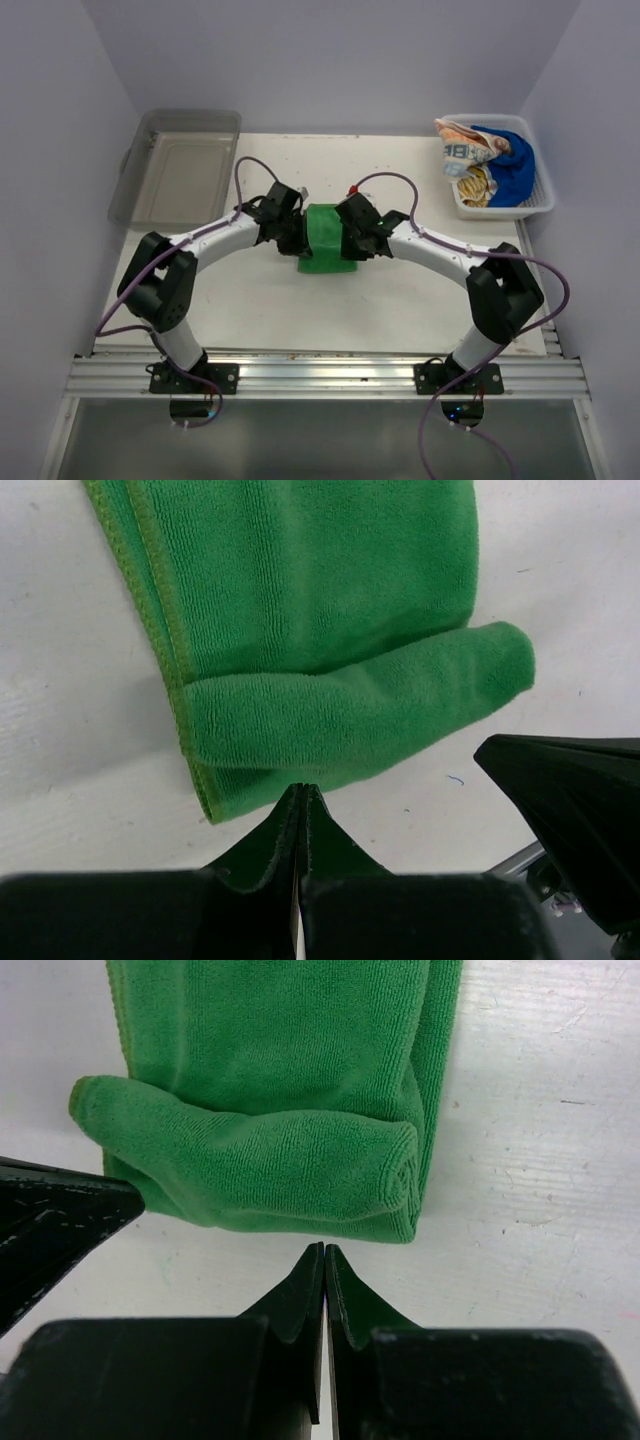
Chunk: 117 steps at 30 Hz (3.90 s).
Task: Roll the towels
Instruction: Roll the towel
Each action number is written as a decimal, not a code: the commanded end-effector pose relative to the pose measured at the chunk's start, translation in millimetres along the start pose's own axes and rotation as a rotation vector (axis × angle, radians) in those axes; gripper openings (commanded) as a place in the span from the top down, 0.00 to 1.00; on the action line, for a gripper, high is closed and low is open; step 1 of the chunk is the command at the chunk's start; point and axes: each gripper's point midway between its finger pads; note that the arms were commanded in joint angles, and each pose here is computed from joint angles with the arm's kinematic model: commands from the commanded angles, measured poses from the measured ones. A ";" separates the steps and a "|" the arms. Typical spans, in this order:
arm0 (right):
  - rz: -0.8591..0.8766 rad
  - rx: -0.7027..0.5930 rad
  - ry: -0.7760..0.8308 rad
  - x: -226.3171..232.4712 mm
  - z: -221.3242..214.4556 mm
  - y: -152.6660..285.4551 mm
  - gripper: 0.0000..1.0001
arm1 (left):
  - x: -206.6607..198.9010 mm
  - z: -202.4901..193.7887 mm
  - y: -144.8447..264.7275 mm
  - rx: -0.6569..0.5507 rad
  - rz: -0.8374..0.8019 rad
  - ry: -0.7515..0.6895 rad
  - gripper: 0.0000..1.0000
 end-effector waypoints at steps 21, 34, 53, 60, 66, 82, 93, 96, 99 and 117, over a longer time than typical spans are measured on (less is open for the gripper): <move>0.041 0.012 -0.001 9.5 46.9 -30.8 0.96 | -9.9 40.0 -13.8 -0.049 -0.023 -0.045 1.00; 0.048 0.064 0.038 31.2 36.8 -53.9 0.96 | 5.7 24.5 -12.2 -0.036 0.038 -0.037 1.00; -0.072 -0.020 0.002 -17.0 29.3 -42.1 1.00 | 27.4 26.2 -38.3 0.003 0.066 -0.042 1.00; -0.090 0.001 0.014 -19.8 26.3 -41.9 1.00 | 21.9 31.8 -37.8 -0.004 0.043 -0.049 1.00; -0.030 -0.034 0.022 -2.1 39.8 -32.3 0.99 | 18.8 38.8 -39.3 -0.005 0.033 -0.063 1.00; -0.118 0.058 0.024 -39.1 -11.7 -63.3 1.00 | 22.1 38.1 -58.4 0.031 0.024 -0.073 1.00; 0.001 0.096 -0.005 -2.9 -76.2 -17.6 0.99 | 14.5 45.0 -50.9 0.010 -0.002 -0.103 1.00; 0.015 0.082 -0.001 5.3 -72.9 -5.7 0.99 | 12.4 49.8 -46.2 -0.003 -0.007 -0.113 1.00; 0.014 0.027 0.014 9.5 -56.6 8.2 0.98 | 9.0 59.5 -41.6 -0.017 -0.006 -0.124 1.00; -0.015 -0.085 0.079 13.8 -19.9 39.8 0.57 | 3.5 82.1 34.6 -0.119 0.084 -0.201 0.45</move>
Point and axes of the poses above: each gripper's point midway between its finger pads, its own y axis back along the fingers, its own x axis along the line the jaws close on, z = x × y, and after that the axes turned 14 degrees about -y, right-handed
